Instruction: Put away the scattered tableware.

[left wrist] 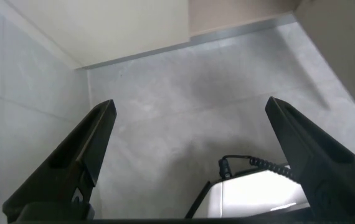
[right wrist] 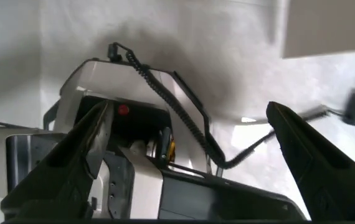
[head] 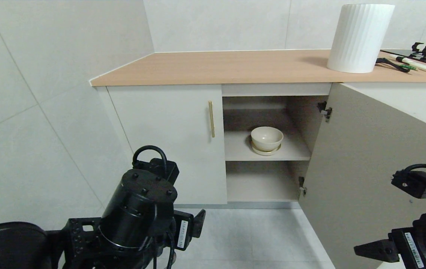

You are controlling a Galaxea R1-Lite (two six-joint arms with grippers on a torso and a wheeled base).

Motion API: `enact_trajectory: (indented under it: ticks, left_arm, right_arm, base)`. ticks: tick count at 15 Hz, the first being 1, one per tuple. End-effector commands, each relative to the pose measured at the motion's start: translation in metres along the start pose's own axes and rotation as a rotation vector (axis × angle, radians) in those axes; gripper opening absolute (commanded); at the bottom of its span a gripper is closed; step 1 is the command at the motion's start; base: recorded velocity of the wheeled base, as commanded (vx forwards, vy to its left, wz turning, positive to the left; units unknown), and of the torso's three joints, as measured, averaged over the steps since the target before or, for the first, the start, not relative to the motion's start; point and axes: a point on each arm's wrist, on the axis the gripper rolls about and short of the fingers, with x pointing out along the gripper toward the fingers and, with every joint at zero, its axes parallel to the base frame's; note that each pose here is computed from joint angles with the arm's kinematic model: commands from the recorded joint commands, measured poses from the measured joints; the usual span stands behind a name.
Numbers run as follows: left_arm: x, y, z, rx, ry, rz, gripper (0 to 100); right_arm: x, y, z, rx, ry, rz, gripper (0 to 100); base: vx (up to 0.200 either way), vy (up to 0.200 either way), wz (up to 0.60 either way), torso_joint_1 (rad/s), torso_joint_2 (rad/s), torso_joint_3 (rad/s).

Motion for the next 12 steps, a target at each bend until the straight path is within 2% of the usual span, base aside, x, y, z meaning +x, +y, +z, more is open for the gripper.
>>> enact_trajectory:
  ticks: [1,4,9,12]
  left_arm:
    - [0.001,0.0,0.0,0.0,0.0,0.001,100]
    - [0.0,0.0,0.0,0.001,0.0,0.0,100]
    - [0.0,0.0,0.0,-0.002,-0.002,0.0,100]
    - [-0.001,0.001,0.001,-0.004,-0.005,-0.001,100]
  right_arm:
    - [-0.002,-0.001,-0.001,-0.001,0.018,-0.013,100]
    - [-0.017,-0.006,-0.002,0.011,0.102,-0.103,100]
    - [-0.04,-0.03,0.005,0.122,0.11,-0.347,100]
    - [-0.049,-0.042,0.013,0.199,0.053,-0.422,100]
  base:
    - [0.0,0.0,0.0,0.0,0.0,0.0]
    - [0.0,0.0,0.0,0.0,0.0,0.0]
    - [0.0,0.0,0.0,0.0,0.0,0.0]
    - [0.0,0.0,0.0,0.0,0.0,0.0]
